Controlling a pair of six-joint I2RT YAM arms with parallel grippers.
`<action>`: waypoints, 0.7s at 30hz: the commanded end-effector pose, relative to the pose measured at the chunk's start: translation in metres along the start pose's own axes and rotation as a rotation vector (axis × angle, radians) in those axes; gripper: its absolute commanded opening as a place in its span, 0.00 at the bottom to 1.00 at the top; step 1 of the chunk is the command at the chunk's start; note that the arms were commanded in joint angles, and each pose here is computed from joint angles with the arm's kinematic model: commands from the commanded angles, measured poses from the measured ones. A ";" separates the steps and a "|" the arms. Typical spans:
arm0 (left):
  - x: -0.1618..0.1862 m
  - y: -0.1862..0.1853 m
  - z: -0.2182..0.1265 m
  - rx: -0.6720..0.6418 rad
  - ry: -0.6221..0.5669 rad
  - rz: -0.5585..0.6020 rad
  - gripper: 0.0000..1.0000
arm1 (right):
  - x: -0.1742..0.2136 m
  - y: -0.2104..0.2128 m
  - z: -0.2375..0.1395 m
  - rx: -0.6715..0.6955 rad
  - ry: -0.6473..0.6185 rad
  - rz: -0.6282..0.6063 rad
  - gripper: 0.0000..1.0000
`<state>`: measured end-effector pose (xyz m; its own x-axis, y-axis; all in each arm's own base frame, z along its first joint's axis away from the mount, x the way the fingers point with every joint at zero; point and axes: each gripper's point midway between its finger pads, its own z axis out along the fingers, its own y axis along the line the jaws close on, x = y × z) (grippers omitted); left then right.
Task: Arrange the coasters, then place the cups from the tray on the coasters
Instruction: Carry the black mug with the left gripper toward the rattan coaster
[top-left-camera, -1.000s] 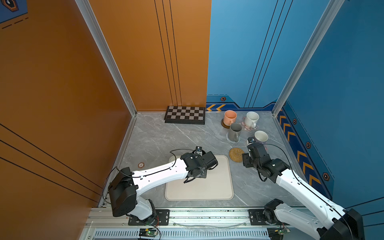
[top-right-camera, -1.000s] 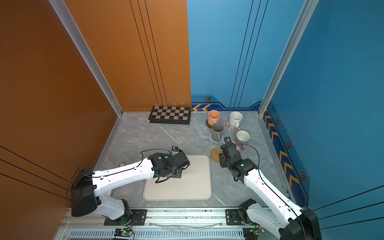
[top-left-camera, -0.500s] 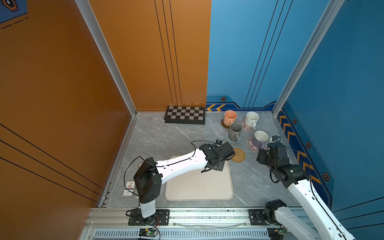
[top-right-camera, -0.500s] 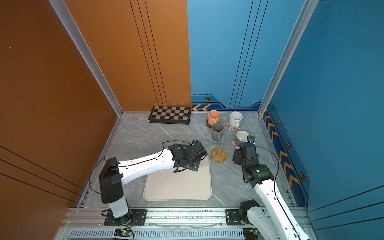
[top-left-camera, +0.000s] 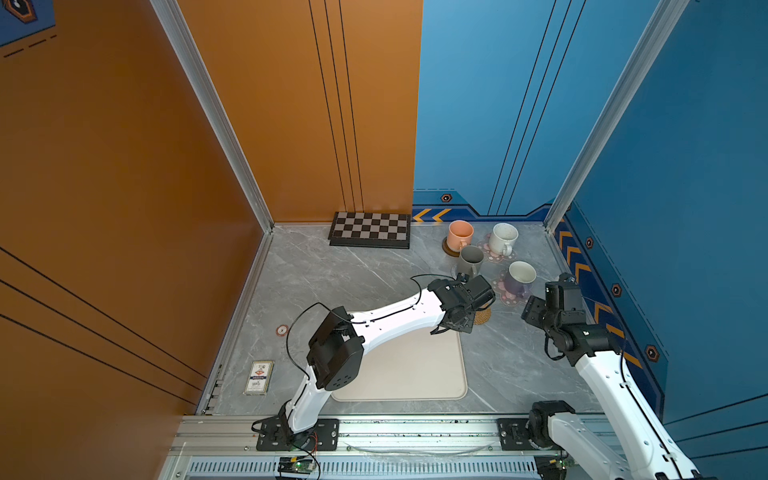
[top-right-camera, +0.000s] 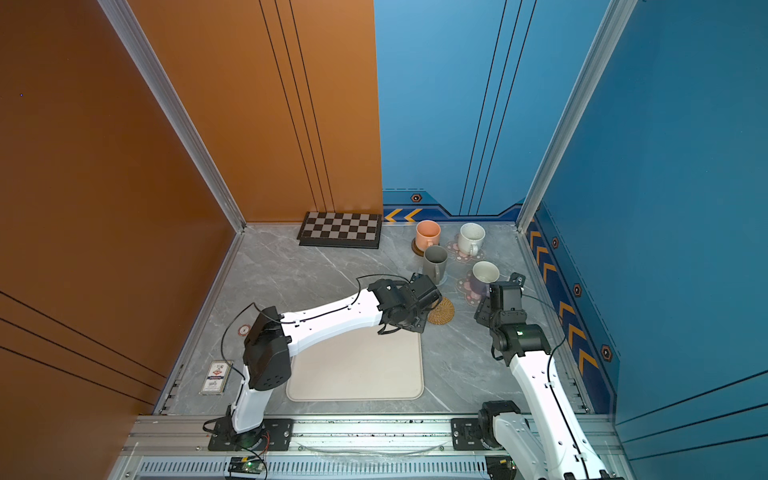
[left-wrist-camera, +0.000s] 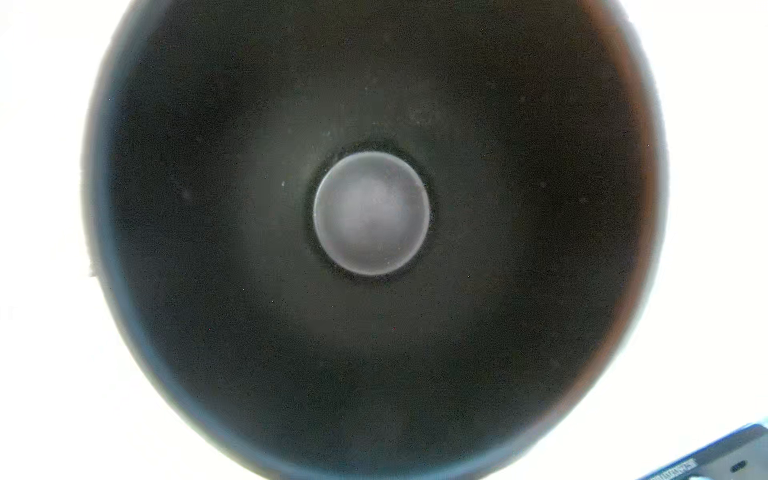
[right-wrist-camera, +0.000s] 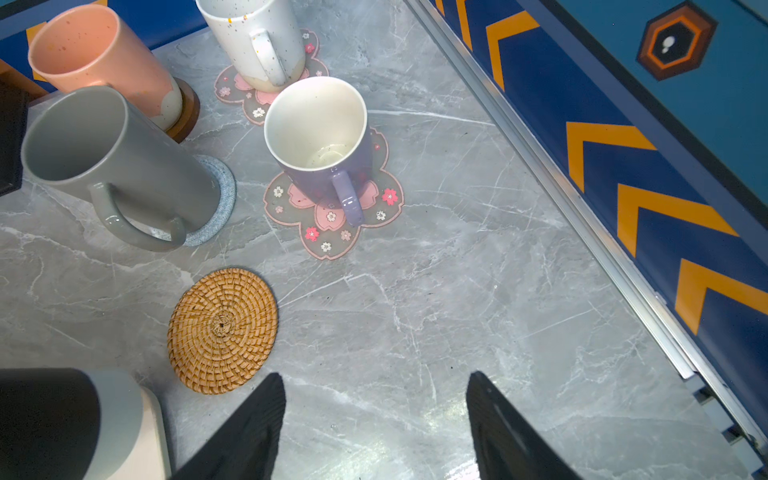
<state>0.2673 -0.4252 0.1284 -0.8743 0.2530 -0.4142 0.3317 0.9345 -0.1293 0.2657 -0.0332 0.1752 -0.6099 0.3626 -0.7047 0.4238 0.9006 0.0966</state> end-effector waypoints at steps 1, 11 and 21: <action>-0.017 -0.021 -0.007 0.053 -0.045 -0.025 0.00 | -0.007 0.001 -0.005 -0.015 -0.010 0.034 0.72; -0.032 -0.037 0.010 0.077 -0.055 -0.047 0.00 | -0.005 -0.002 -0.001 -0.023 -0.001 0.043 0.71; -0.033 -0.047 0.029 0.088 -0.038 -0.048 0.00 | -0.001 0.001 0.002 -0.045 0.012 0.045 0.71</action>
<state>0.2830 -0.4697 0.1040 -0.8911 0.2274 -0.3928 0.3170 0.9311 -0.1802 0.2659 -0.0352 0.1736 -0.6075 0.3977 -0.6876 0.4282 0.8930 0.1381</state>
